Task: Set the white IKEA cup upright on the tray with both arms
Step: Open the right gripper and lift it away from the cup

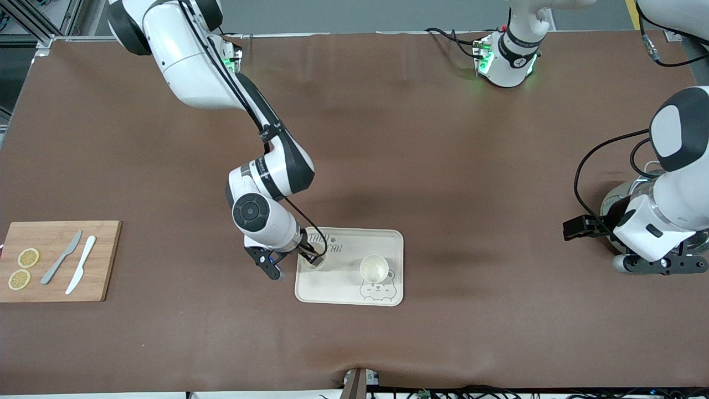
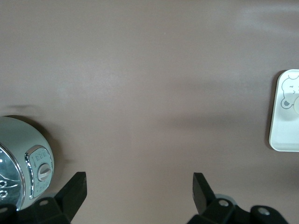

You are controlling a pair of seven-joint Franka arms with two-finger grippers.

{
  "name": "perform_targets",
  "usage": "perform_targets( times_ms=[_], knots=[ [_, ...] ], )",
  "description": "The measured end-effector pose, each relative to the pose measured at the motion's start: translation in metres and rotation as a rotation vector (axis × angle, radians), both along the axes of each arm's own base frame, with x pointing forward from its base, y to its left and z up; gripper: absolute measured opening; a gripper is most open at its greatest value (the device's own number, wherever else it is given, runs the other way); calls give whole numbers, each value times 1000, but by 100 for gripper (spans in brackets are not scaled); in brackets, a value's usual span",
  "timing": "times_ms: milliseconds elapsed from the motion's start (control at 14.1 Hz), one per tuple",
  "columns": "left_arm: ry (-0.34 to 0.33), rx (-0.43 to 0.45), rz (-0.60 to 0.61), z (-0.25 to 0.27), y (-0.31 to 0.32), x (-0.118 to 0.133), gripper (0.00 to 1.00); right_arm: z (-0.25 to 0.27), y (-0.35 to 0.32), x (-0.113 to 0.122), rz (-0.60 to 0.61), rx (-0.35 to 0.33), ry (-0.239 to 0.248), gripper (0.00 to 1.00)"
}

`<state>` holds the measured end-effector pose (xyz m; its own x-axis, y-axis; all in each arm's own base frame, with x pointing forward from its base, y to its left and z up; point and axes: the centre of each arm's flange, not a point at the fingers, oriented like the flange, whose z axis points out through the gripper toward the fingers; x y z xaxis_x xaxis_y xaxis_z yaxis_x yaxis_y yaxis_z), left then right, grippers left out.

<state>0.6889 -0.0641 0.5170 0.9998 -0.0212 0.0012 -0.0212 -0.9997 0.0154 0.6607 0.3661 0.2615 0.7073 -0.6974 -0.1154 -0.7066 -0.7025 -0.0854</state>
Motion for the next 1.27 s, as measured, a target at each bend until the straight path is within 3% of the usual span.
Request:
perform_targets(
  times_ms=[142, 354, 708, 1274],
  knots=[
    [0, 0, 0, 0, 0, 0, 100, 8, -1, -2, 7, -13, 30, 100],
    [0, 0, 0, 0, 0, 0, 100, 34, -3, -1, 18, -22, 19, 100],
    [0, 0, 0, 0, 0, 0, 100, 94, -24, -6, 55, -70, 41, 100],
    [-1, -1, -1, 1, -1, 0, 100, 164, -117, 5, 167, -67, 95, 100]
  ],
)
